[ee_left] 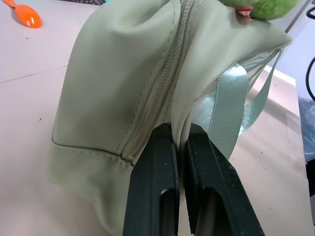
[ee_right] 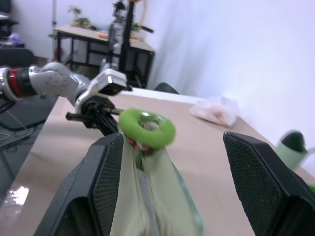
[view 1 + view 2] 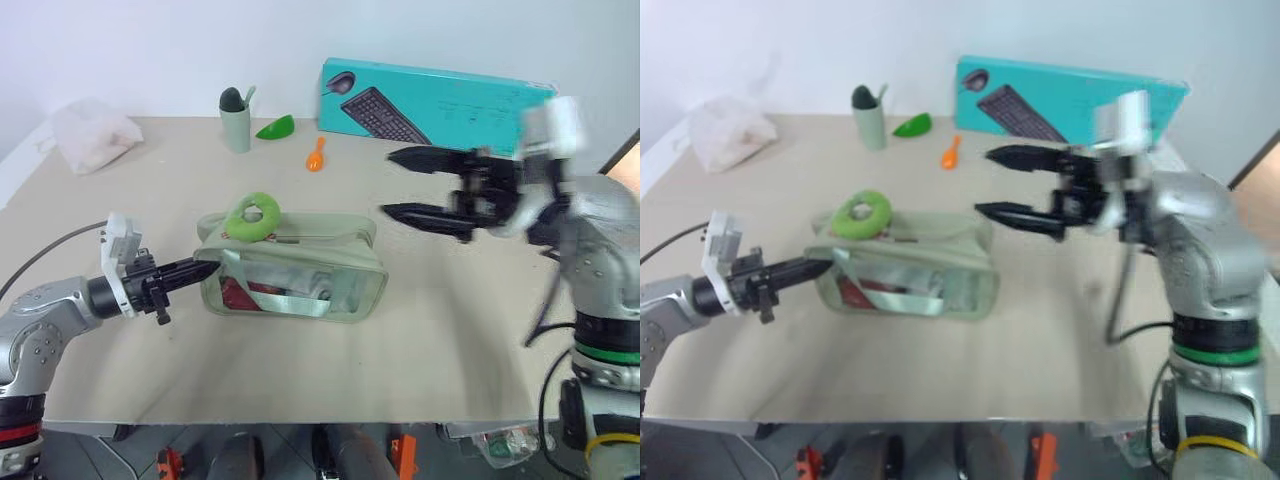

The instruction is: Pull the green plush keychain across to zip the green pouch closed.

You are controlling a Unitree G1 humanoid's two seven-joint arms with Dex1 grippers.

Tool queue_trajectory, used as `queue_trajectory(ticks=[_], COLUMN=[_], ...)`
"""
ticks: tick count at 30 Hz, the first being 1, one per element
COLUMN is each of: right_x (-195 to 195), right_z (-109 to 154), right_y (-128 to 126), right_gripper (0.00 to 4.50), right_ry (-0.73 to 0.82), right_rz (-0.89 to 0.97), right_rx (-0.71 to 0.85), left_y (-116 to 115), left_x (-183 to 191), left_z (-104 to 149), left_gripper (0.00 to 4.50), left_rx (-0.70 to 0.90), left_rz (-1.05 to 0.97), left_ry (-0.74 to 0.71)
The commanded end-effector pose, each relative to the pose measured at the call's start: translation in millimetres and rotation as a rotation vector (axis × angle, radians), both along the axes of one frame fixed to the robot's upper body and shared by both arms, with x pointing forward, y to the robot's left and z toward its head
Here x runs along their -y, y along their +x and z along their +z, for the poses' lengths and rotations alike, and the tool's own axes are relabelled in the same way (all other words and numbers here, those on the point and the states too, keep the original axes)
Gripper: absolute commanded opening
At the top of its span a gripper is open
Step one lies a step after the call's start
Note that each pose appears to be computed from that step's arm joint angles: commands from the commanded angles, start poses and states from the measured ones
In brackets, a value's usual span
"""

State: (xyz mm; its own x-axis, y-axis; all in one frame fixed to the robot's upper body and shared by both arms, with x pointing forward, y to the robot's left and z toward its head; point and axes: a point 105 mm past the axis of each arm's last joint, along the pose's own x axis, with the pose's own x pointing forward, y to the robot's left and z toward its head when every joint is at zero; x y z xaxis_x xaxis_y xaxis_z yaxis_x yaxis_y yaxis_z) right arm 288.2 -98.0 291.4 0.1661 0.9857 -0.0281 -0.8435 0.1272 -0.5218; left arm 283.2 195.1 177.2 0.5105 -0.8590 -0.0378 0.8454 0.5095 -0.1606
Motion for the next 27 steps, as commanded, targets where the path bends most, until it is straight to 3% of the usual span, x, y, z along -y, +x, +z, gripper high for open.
queue_trajectory(ticks=[1, 6, 10, 25, 27], right_x=[-25, -54, -77, -113, -117], right_z=[-17, -25, -23, -18, -15], right_y=[12, 37, 36, 20, 20], right_gripper=[3.33, 3.33, 3.33, 3.33, 2.78], right_ry=[-0.190, -0.303, -0.302, -0.228, -0.208], right_rz=[0.003, -0.012, 0.054, 0.185, 0.188], right_rx=[0.162, 0.353, 0.443, 0.489, 0.480], left_y=[-5, -8, -10, -15, -15], left_x=[9, 11, 11, 9, 8], left_z=[1, 0, -1, 0, 0], left_gripper=[0.00, 0.00, 0.00, 0.00, 0.00], left_rx=[0.018, 0.020, 0.019, 0.018, 0.017], left_rz=[-0.039, -0.032, -0.023, 0.007, 0.008], left_ry=[0.012, 0.008, 0.006, 0.006, 0.006])
